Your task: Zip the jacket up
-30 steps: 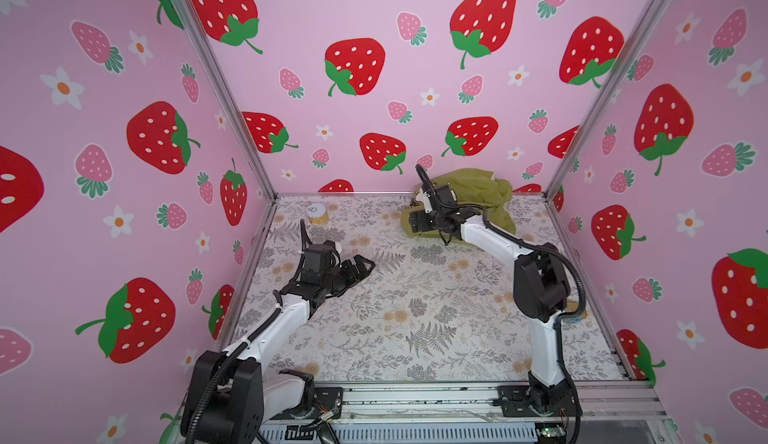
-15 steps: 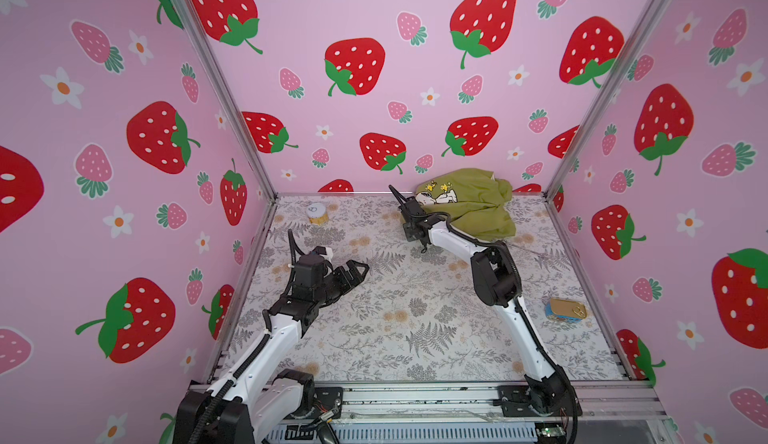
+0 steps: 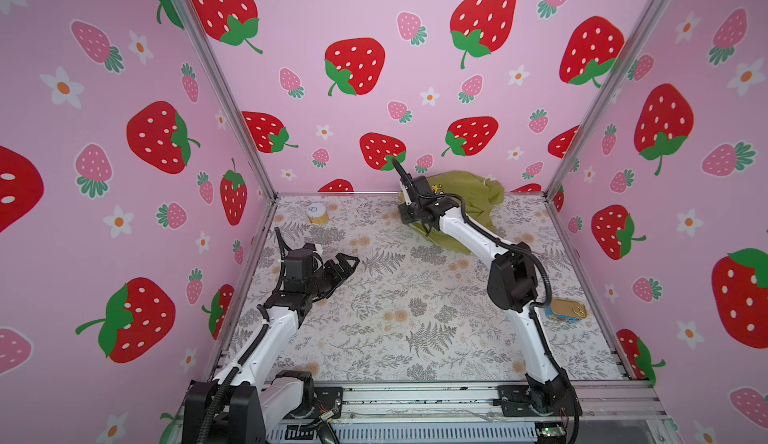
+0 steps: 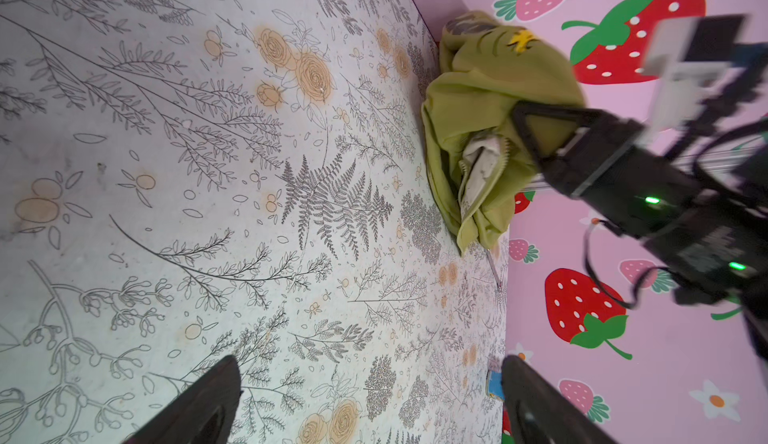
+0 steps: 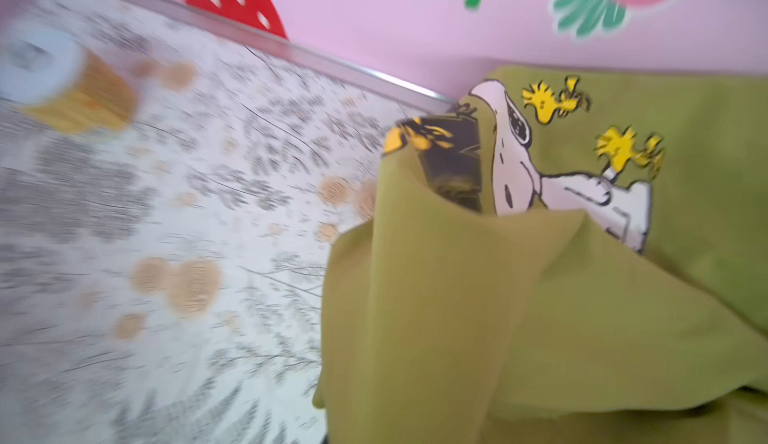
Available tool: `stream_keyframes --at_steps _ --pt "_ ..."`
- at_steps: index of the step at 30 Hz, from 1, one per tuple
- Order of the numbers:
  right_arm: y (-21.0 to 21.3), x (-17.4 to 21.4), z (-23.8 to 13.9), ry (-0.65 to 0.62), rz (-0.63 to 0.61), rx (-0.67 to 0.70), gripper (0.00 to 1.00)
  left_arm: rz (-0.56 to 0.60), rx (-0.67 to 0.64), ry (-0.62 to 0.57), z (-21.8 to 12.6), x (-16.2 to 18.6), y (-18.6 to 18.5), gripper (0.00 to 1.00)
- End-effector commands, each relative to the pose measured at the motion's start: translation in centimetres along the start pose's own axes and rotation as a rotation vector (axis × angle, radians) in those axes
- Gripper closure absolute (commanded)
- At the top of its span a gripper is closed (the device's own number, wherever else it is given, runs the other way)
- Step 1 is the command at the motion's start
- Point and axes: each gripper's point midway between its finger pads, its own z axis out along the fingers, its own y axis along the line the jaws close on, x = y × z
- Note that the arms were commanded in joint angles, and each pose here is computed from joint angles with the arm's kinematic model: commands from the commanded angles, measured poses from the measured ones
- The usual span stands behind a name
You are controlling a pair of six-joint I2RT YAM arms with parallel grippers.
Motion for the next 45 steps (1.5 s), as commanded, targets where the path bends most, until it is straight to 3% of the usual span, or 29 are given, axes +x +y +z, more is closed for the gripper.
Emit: stream_keyframes --at_steps 1,6,9,13,17,21,23,26,29,32,39,42,45 --pt "5.1 -8.2 -10.2 -0.201 -0.001 -0.245 1.0 0.044 0.081 -0.032 -0.3 -2.4 -3.3 0.01" --pt "4.7 -11.1 -17.8 -0.272 0.064 -0.307 1.0 0.052 0.121 -0.055 -0.3 -4.6 -5.5 0.01" --pt "3.2 -11.3 -20.4 -0.276 0.105 -0.305 1.0 0.066 0.139 -0.072 -0.6 -5.5 -6.7 0.01" --pt "-0.6 -7.9 -19.9 -0.196 0.185 -0.243 1.0 0.087 0.133 -0.068 -0.7 -5.5 -6.8 0.01" --pt "-5.2 -0.5 -16.1 -0.048 0.243 -0.079 0.99 0.081 0.065 -0.032 0.0 -4.5 -4.7 0.01" --pt "-7.6 8.3 -11.8 0.13 0.251 0.036 0.82 0.098 -0.029 0.016 0.0 -2.7 -2.6 0.02" --pt "-8.4 12.0 -10.3 0.208 0.256 0.068 0.66 0.115 -0.083 0.051 -0.3 -1.4 -1.8 0.03" --pt "-8.9 14.6 -9.6 0.253 0.253 0.095 0.42 0.174 -0.166 0.117 -0.7 1.4 -1.1 0.03" --pt "-9.2 15.3 -10.2 0.242 0.248 0.114 0.28 0.22 -0.271 0.189 -1.5 4.5 0.1 0.03" --pt "-9.8 15.6 -11.2 0.228 0.238 0.147 0.2 0.213 -0.329 0.273 -2.7 8.3 1.1 0.03" --pt "-10.6 16.3 -13.3 0.21 0.228 0.193 0.08 0.117 -0.304 0.375 -4.7 15.4 3.0 0.02" --pt "-10.4 16.7 -14.0 0.202 0.239 0.183 0.07 0.226 -0.373 0.351 -4.8 16.1 4.8 0.01" --pt "-9.9 16.9 -14.6 0.189 0.255 0.155 0.03 0.436 -0.46 0.257 -4.8 14.9 5.5 0.01"
